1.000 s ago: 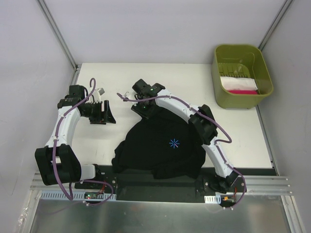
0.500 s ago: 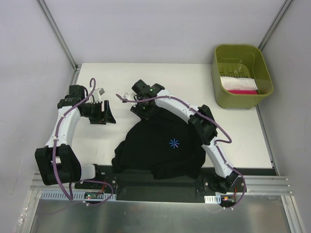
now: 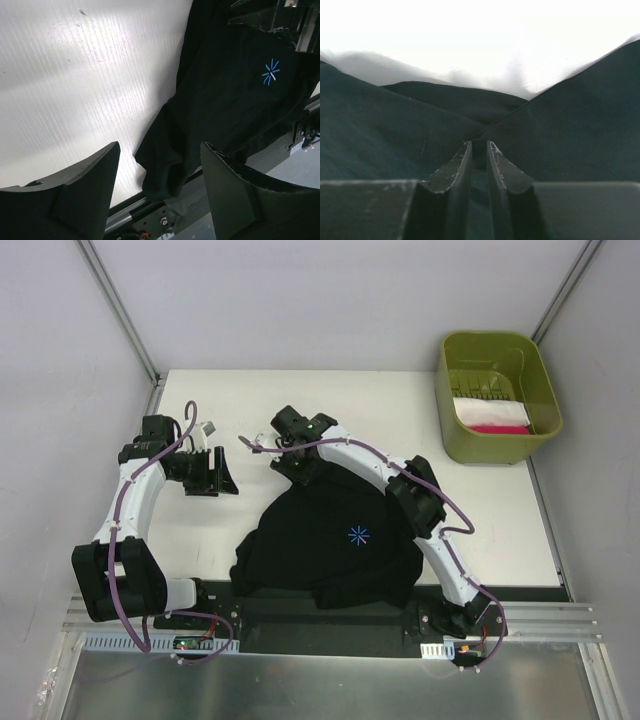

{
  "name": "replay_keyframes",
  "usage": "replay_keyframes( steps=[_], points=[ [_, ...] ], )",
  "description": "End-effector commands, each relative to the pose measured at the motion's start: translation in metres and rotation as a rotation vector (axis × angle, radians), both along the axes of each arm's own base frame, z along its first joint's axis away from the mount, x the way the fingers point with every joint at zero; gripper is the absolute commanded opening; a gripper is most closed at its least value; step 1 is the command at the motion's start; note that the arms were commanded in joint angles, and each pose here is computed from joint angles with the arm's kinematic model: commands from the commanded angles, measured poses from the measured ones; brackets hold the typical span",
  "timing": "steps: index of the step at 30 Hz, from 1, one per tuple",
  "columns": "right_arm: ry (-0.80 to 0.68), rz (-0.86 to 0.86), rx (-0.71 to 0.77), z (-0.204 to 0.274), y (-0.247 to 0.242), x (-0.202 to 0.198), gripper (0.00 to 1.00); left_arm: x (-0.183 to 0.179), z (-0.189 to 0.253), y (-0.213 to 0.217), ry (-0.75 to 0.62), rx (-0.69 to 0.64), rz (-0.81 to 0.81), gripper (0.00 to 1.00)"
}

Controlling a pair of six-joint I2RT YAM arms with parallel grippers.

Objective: Roll the t-shirts
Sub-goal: Flatten out the T-shirt at the center of the board.

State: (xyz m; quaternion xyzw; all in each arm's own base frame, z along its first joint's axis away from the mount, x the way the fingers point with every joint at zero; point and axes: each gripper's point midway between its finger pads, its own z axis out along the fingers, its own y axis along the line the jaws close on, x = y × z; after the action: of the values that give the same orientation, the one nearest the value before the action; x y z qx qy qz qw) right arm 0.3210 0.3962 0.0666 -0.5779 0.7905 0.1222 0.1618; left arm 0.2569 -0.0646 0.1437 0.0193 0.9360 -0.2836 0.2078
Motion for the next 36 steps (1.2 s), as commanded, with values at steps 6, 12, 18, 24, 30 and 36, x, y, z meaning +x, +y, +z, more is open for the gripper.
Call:
replay_keyframes(
  steps=[6,12,18,24,30,36],
  points=[
    [-0.033,0.008,0.046,0.026,0.007,0.006,0.01,0.002,0.002,-0.002,-0.014,-0.013,-0.012,0.65],
    [-0.192,-0.148,0.166,0.106,-0.002,0.037,0.01,0.001,-0.001,-0.003,-0.01,-0.022,-0.018,0.64],
    [-0.372,-0.296,0.229,0.183,-0.041,0.063,0.01,-0.003,-0.012,-0.015,0.024,-0.028,-0.058,0.66],
    [-0.478,-0.382,0.217,0.225,-0.094,0.071,0.01,-0.012,-0.023,-0.047,0.065,0.004,-0.192,0.7],
    [-0.585,-0.511,0.212,0.267,-0.157,0.085,0.01,-0.015,-0.044,-0.063,0.118,0.054,-0.311,0.69],
    [-0.527,-0.513,0.26,0.273,-0.189,0.077,0.01,-0.012,-0.057,-0.062,0.18,0.094,-0.4,0.66]
  ],
)
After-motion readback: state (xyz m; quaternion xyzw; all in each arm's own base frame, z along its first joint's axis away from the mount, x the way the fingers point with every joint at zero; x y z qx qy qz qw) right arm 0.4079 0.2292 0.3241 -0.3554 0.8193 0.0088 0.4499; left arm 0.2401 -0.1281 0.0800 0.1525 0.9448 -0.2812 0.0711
